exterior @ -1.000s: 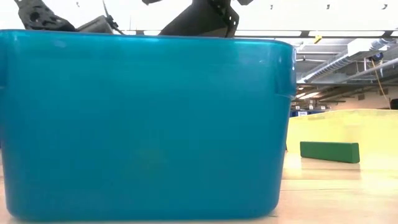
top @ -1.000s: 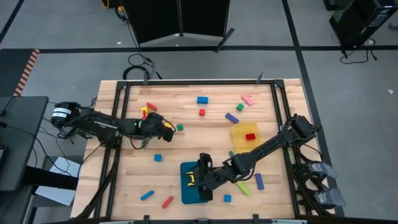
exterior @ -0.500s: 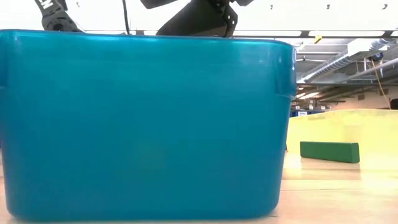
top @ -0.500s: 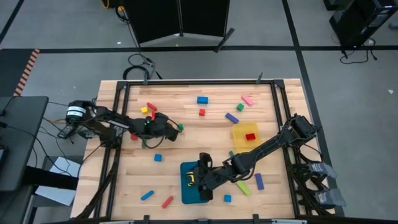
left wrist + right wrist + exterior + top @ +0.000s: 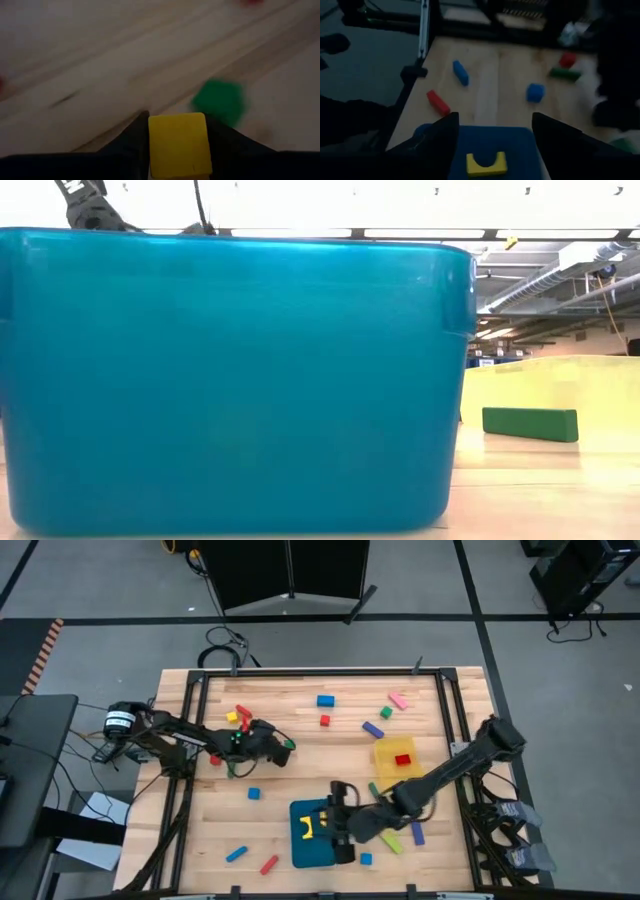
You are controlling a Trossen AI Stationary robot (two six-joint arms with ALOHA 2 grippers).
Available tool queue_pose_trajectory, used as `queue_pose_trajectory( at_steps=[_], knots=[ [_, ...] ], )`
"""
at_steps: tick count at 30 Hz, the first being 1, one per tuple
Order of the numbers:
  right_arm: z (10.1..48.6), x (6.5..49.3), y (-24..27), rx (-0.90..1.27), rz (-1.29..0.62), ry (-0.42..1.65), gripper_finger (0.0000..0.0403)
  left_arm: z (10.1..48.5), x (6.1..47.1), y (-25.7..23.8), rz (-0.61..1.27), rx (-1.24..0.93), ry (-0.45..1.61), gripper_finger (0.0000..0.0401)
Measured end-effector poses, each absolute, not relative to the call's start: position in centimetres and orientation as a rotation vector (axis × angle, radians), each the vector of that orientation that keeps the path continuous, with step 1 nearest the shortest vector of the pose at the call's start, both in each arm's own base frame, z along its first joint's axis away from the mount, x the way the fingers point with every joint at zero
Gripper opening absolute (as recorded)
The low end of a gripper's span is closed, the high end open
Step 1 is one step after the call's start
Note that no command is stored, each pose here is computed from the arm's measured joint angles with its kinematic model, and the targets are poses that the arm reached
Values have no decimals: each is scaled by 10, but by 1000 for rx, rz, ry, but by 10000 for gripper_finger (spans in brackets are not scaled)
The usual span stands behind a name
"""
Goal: Sort blocks by size
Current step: Put the small yellow block into the yellow bin
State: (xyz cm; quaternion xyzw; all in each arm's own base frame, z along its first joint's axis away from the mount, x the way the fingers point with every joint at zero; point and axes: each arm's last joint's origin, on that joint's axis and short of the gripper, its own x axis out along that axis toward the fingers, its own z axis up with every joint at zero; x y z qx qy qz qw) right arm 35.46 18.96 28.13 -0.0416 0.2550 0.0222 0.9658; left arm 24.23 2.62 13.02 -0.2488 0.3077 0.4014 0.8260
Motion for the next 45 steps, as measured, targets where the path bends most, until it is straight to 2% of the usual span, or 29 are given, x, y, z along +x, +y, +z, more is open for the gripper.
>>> queue_pose_trajectory(
  at_steps=[6,14,21,28,32,45],
  knots=[
    [322,312,192,-231,-84,455,247,169,272,21,758,-467,541,138],
    [352,265,190,-285,-249,405,241,220,325,3,615,-315,448,138],
    [352,243,192,-293,-383,389,249,223,384,-19,397,-262,425,138],
    [348,225,200,-274,-433,365,250,227,430,-41,265,-218,409,138],
    [346,213,206,-291,-463,331,247,234,443,-51,230,-191,384,138],
    [341,184,213,-288,-503,239,246,254,452,-54,140,-200,306,138]
  ],
)
